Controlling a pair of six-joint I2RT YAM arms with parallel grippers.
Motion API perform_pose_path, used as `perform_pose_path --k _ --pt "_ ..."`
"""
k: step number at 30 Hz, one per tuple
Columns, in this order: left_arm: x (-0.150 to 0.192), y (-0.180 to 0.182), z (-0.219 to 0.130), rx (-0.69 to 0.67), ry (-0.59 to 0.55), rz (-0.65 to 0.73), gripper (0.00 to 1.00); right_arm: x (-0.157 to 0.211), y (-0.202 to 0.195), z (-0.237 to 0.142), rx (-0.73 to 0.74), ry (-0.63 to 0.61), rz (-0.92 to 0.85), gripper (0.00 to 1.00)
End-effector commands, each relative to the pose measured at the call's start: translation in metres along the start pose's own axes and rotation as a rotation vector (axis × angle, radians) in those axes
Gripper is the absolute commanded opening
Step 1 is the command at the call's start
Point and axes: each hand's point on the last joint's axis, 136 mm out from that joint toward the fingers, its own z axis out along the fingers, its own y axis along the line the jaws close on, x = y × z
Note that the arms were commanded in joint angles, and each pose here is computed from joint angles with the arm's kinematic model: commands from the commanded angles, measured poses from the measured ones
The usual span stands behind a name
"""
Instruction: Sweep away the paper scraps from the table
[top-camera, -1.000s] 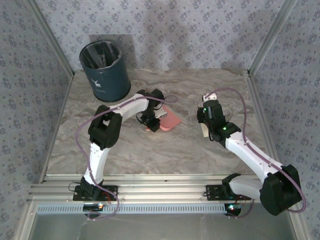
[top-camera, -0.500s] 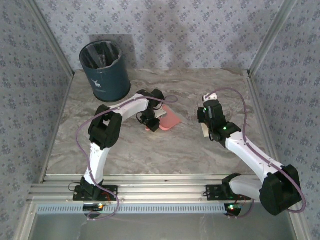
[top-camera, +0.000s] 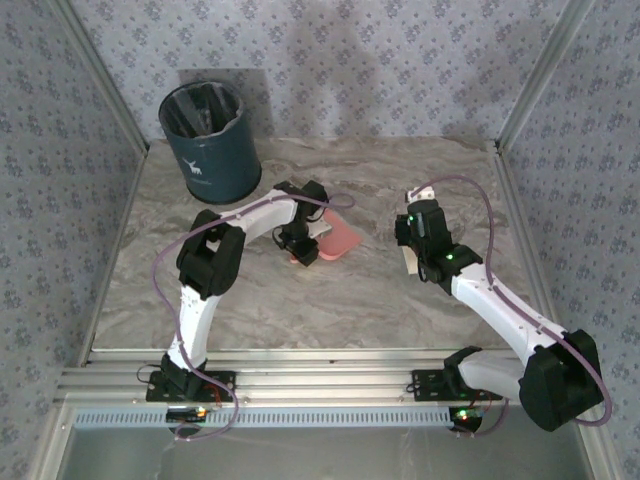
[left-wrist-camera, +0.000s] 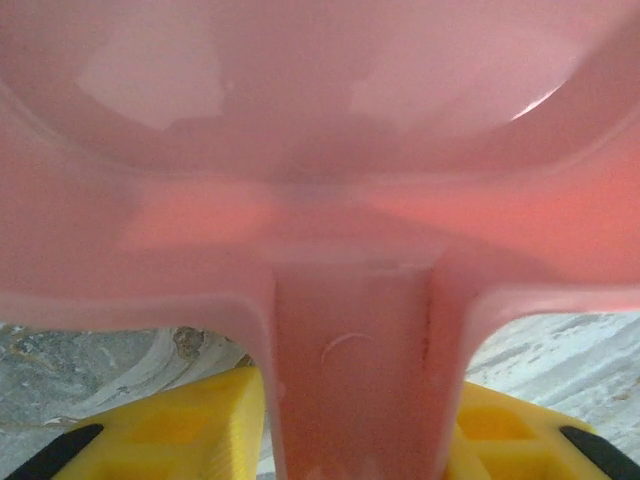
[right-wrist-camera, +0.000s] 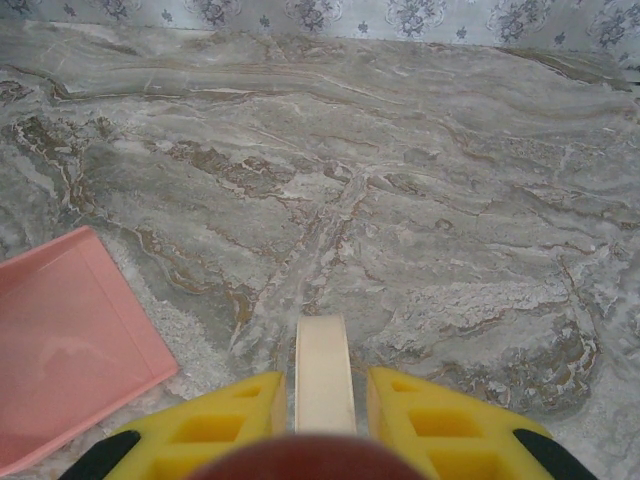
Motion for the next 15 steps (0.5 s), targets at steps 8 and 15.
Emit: perform_pose_path --k 8,15 --pt "0.017 0.0 -0.039 -0.053 -0.046 0.046 0.43 -0.02 0.011 0.01 -0.041 -0.054 -0.036 0.0" --pt "0.038 -0.002 -0.06 -0.074 -0.081 0.041 0.45 -0.04 0.032 0.029 -0.101 -0.09 -0.133 0.0"
